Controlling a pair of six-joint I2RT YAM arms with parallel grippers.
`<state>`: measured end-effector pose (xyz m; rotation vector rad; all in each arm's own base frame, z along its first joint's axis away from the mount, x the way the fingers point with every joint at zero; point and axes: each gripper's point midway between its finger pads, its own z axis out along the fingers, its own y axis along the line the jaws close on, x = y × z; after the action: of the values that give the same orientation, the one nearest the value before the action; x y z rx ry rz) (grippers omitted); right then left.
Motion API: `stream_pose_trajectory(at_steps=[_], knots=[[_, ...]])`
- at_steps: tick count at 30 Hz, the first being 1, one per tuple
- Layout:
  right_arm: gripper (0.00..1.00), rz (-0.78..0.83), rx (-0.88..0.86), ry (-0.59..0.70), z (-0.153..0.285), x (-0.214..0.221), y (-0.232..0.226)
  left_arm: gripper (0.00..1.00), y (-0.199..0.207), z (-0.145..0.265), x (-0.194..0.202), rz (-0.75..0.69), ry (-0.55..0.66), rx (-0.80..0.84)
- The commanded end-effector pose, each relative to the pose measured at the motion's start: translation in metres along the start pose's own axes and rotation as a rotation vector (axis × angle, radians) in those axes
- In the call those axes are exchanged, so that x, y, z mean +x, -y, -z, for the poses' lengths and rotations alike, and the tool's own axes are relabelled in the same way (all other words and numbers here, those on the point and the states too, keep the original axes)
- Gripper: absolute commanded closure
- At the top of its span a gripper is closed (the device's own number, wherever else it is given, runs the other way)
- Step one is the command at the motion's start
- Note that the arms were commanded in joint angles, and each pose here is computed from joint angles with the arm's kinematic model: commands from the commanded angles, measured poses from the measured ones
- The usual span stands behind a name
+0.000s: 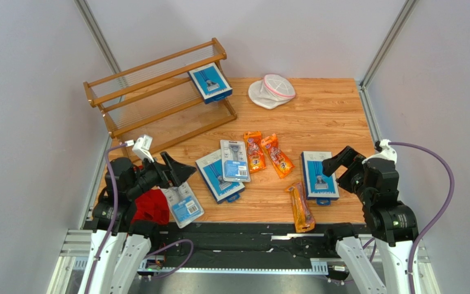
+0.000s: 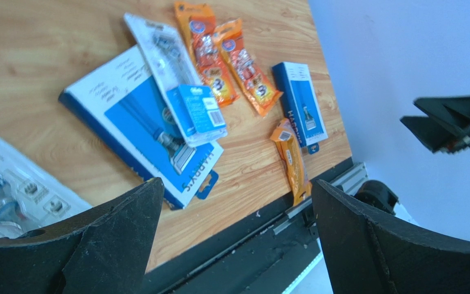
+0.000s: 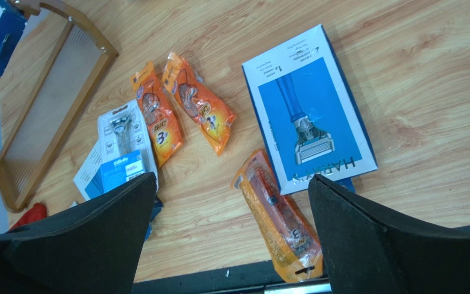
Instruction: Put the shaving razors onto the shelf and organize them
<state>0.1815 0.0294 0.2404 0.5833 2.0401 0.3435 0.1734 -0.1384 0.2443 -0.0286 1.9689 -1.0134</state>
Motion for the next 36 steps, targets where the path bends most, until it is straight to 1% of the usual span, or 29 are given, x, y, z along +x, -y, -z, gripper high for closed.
stream_pose_trajectory(at_steps=[1, 2, 3, 4, 5, 6, 7, 8, 9, 10, 12, 13, 14, 15, 16, 17, 18, 19, 20, 21, 22, 23, 25, 28, 31, 32, 33, 35, 36], knots=[[0.00, -0.038, -0.125, -0.049, 0.011, 0.013, -0.019, 0.01, -0.010, -0.010, 0.012, 0.213, -0.023, -0.038], [0.00, -0.048, -0.163, -0.066, 0.007, 0.018, -0.025, 0.01, -0.004, -0.010, 0.017, 0.181, -0.050, 0.014], [0.00, -0.058, -0.234, -0.114, 0.006, 0.027, -0.037, 0.01, 0.010, -0.011, 0.011, 0.107, -0.035, 0.108], [0.00, -0.066, -0.289, -0.119, -0.001, 0.028, -0.048, 0.01, 0.020, -0.008, 0.016, 0.082, -0.061, 0.179], [0.00, -0.068, -0.311, -0.171, -0.010, 0.041, -0.049, 0.01, 0.016, -0.011, 0.024, 0.106, -0.072, 0.191], [0.00, -0.070, -0.361, -0.259, -0.015, 0.055, -0.058, 0.01, 0.019, -0.013, 0.020, 0.094, -0.050, 0.225], [0.01, -0.070, -0.394, -0.284, -0.018, 0.059, -0.064, 0.01, 0.020, -0.015, 0.024, 0.124, -0.058, 0.247], [0.03, -0.078, -0.395, -0.326, -0.023, 0.067, -0.065, 0.01, 0.010, -0.021, 0.036, 0.168, -0.085, 0.243], [0.04, -0.072, -0.407, -0.348, -0.023, 0.071, -0.067, 0.01, 0.010, -0.027, 0.033, 0.167, -0.070, 0.271], [0.04, -0.059, -0.426, -0.348, -0.021, 0.072, -0.072, 0.01, 0.006, -0.031, 0.038, 0.224, -0.092, 0.271], [0.04, -0.078, -0.436, -0.327, -0.024, 0.072, -0.075, 0.01, -0.004, -0.039, 0.046, 0.255, -0.126, 0.255], [0.04, -0.083, -0.497, -0.287, -0.021, 0.067, -0.086, 0.01, -0.012, -0.045, 0.052, 0.257, -0.159, 0.226], [0.04, -0.128, -0.516, -0.295, -0.022, 0.068, -0.091, 0.01, -0.012, -0.047, 0.047, 0.245, -0.162, 0.213], [0.04, -0.145, -0.527, -0.314, -0.026, 0.075, -0.093, 0.01, -0.026, -0.050, 0.055, 0.249, -0.201, 0.145], [0.04, -0.136, -0.586, -0.310, -0.024, 0.075, -0.106, 0.01, -0.028, -0.051, 0.054, 0.243, -0.212, 0.117], [0.05, -0.137, -0.583, -0.342, -0.029, 0.081, -0.111, 0.01, -0.028, -0.049, 0.051, 0.241, -0.228, 0.087], [0.05, -0.124, -0.580, -0.337, -0.033, 0.081, -0.117, 0.01, -0.034, -0.050, 0.050, 0.224, -0.236, 0.053], [0.05, -0.080, -0.624, -0.358, -0.027, 0.089, -0.132, 0.01, -0.036, -0.050, 0.048, 0.226, -0.242, 0.029], [0.05, -0.051, -0.593, -0.395, -0.038, 0.100, -0.137, 0.01, -0.034, -0.050, 0.043, 0.217, -0.240, 0.020], [0.04, -0.010, -0.579, -0.379, -0.044, 0.102, -0.143, 0.01, -0.035, -0.052, 0.042, 0.225, -0.246, 0.010], [0.04, 0.035, -0.625, -0.398, -0.036, 0.106, -0.163, 0.01, -0.036, -0.054, 0.041, 0.230, -0.248, 0.002], [0.04, 0.064, -0.603, -0.437, -0.046, 0.118, -0.168, 0.01, -0.035, -0.056, 0.037, 0.225, -0.240, 0.008], [0.04, 0.102, -0.627, -0.441, -0.046, 0.124, -0.185, 0.01, -0.040, -0.063, 0.039, 0.254, -0.264, -0.012], [0.04, 0.103, -0.635, -0.433, -0.053, 0.128, -0.192, 0.02, -0.044, -0.076, 0.043, 0.261, -0.299, -0.035], [0.03, 0.094, -0.633, -0.390, -0.058, 0.126, -0.189, 0.03, -0.046, -0.094, 0.050, 0.234, -0.346, -0.066], [0.03, 0.093, -0.623, -0.393, -0.060, 0.130, -0.183, 0.03, -0.042, -0.101, 0.046, 0.217, -0.343, -0.059], [0.03, 0.091, -0.629, -0.390, -0.060, 0.131, -0.182, 0.03, -0.045, -0.111, 0.057, 0.222, -0.383, -0.081], [0.03, 0.079, -0.650, -0.366, -0.057, 0.128, -0.181, 0.03, -0.045, -0.125, 0.057, 0.212, -0.398, -0.089], [0.03, 0.076, -0.633, -0.361, -0.060, 0.131, -0.175, 0.03, -0.051, -0.133, 0.068, 0.224, -0.435, -0.111]])
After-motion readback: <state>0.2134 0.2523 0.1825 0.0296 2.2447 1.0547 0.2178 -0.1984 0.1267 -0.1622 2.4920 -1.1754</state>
